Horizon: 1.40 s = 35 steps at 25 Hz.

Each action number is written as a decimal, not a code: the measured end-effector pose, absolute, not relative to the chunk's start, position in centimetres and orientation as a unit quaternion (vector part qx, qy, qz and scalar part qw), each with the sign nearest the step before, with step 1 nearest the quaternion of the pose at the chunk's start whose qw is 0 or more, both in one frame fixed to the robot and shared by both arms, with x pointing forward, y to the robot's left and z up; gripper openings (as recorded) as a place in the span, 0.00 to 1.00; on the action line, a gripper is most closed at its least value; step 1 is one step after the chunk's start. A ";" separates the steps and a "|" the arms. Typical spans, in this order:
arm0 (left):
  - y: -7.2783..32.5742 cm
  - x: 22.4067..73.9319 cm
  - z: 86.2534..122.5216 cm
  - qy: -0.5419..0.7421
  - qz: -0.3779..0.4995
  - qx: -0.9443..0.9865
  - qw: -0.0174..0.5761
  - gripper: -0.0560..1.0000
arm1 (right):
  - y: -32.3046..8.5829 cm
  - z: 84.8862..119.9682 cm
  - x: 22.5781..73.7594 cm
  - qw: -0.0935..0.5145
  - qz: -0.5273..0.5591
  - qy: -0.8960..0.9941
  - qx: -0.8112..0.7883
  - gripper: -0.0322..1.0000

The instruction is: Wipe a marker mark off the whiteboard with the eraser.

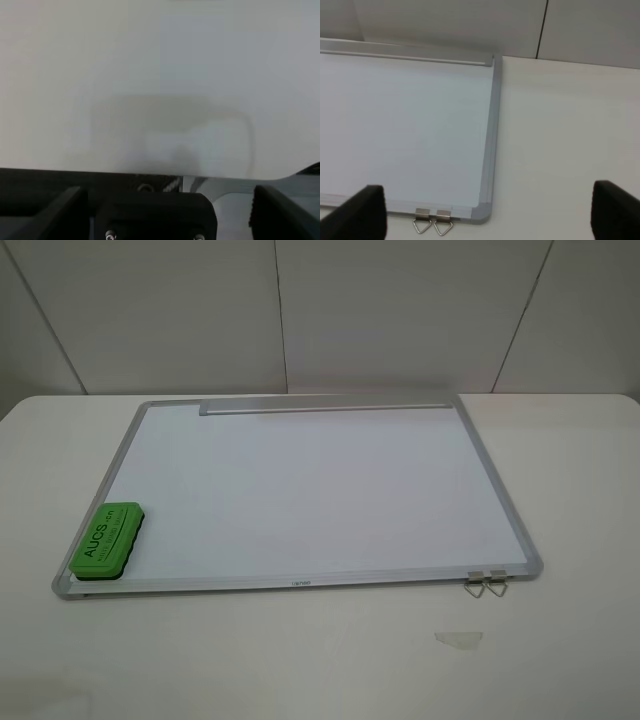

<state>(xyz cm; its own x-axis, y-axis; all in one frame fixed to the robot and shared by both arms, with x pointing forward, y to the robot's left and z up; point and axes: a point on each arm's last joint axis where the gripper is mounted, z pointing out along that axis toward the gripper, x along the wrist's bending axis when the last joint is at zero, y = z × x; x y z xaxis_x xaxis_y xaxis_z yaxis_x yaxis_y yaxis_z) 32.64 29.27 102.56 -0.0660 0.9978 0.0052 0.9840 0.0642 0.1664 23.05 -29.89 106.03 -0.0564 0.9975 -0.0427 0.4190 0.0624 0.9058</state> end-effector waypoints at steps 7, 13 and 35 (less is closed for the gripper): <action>29.9 27.4 104.7 0.688 0.175 0.671 0.214 0.69 | -29.9 106.0 23.0 0.382 0.378 0.621 0.571 0.82; 30.3 24.0 105.0 0.646 0.243 0.661 0.294 0.69 | -29.9 106.0 23.0 0.382 0.378 0.621 0.571 0.82; 30.1 22.7 104.6 0.632 0.339 0.607 0.341 0.69 | -29.9 106.0 23.0 0.382 0.378 0.621 0.571 0.82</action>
<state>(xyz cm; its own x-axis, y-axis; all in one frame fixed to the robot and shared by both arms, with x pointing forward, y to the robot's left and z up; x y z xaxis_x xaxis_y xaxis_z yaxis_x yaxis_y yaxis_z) 22.71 30.12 104.60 -0.0301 0.9994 -0.0187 0.5372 0.0319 0.8429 23.05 -29.89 106.03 -0.0564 0.9975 -0.0427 0.4190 0.0624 0.9058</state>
